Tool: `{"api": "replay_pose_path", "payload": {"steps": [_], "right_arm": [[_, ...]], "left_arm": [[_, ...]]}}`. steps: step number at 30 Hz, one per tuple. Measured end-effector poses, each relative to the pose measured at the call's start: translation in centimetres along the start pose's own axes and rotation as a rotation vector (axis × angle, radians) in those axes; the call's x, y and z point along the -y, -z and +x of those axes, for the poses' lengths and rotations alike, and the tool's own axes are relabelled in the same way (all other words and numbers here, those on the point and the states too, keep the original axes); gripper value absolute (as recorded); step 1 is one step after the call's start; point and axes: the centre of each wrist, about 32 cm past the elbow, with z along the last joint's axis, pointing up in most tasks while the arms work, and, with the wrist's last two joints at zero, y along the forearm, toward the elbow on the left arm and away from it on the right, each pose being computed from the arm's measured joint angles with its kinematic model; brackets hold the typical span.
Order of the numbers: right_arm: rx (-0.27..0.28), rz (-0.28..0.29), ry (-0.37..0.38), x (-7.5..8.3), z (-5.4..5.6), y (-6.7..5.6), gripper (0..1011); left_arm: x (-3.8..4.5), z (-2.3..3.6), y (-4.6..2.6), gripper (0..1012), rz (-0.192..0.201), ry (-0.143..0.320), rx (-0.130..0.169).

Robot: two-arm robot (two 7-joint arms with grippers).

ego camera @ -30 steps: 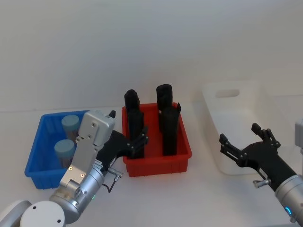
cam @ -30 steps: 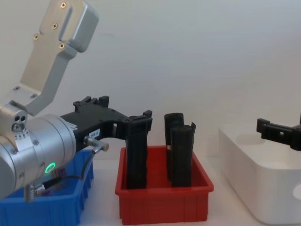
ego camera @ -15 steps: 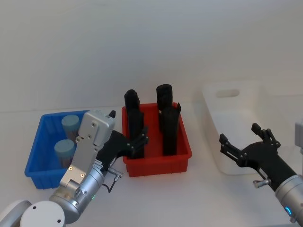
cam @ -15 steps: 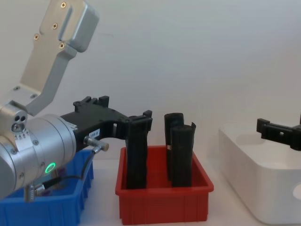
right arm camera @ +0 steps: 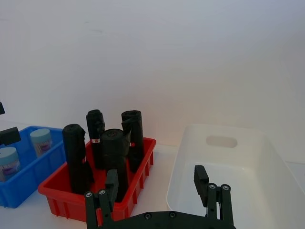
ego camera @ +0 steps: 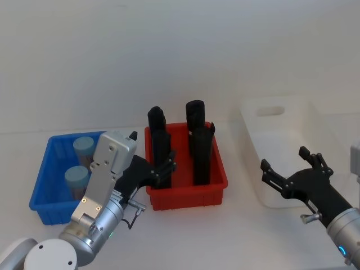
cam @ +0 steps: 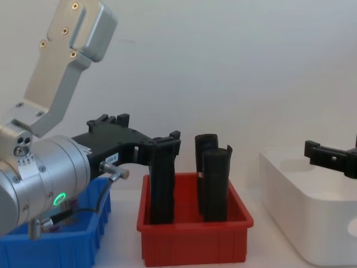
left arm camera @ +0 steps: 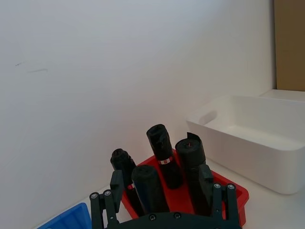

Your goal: Pick the cotton swabs from the blue box and place them into the white box.

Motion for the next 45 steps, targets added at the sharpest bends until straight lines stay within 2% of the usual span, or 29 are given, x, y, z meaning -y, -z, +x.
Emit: {"api": "replay_pose_path", "payload": {"steps": [28, 35, 38, 40, 45], "right_arm": [[0.000, 0.000, 0.000, 0.0, 0.0, 0.0, 1001], [0.000, 0.000, 0.000, 0.0, 0.0, 0.0, 1002], [0.000, 0.000, 0.000, 0.0, 0.0, 0.0, 1001], [0.000, 0.000, 0.000, 0.0, 0.0, 0.0, 1002], [0.000, 0.000, 0.000, 0.0, 0.0, 0.0, 1002]], "left_arm": [[0.02, 0.12, 0.07, 1004, 0.008, -0.002, -0.007], [0.17, 0.78, 0.21, 1004, 0.037, -0.011, -0.035], [0.26, 1.42, 0.34, 1004, 0.059, -0.021, -0.054], [0.27, 1.55, 0.36, 1004, 0.064, -0.023, -0.057], [0.36, 2.62, 0.61, 1004, 0.092, -0.042, -0.081]]}}
